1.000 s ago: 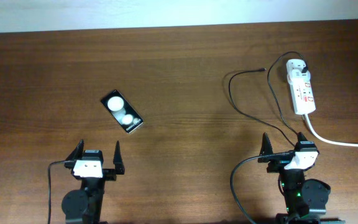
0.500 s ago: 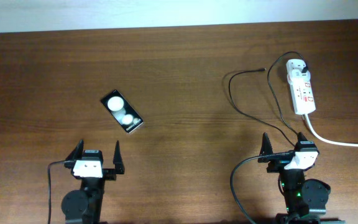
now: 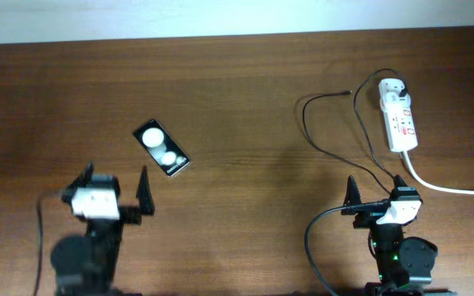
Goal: Plug charger to phone and switch on socket
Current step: 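Reach the left gripper over the black phone on the table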
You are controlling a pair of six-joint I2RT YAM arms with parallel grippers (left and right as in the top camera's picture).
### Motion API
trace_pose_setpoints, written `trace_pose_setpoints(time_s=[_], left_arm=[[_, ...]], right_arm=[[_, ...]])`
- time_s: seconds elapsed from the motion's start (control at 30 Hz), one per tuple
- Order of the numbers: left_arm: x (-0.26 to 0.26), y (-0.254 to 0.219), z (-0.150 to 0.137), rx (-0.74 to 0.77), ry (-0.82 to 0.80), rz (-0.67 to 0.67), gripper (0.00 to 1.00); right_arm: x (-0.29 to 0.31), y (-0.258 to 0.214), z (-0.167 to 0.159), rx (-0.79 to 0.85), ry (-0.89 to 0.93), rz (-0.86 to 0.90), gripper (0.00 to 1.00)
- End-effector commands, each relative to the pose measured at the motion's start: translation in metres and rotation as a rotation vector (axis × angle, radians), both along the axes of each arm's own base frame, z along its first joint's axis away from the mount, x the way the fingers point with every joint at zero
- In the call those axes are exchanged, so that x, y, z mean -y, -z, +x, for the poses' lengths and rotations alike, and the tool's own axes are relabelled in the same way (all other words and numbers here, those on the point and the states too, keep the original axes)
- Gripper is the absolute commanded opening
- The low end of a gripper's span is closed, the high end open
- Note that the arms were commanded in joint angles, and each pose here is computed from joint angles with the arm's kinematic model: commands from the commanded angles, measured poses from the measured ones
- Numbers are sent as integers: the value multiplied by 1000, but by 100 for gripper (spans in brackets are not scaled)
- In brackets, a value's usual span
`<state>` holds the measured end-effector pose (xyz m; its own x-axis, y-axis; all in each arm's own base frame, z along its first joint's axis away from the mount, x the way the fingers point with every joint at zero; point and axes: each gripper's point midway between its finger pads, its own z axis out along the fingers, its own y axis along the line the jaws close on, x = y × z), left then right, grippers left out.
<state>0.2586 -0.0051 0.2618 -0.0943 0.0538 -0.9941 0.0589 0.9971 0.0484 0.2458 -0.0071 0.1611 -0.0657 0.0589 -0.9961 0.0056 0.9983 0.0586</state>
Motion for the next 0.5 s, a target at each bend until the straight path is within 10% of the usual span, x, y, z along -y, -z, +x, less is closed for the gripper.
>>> trace_pose_setpoints(time_s=[0.0,0.3,0.47], left_arm=[[-1,-5,29,-199,2,-20,99],[43,57,86,-955,242,-216,99],[4,75,94,-1005,-204,-388,99]], right_arm=[[3,3,0,-3,16,4,99],[3,3,0,-2,16,4,99],[3,3,0,-2,16,4,99]])
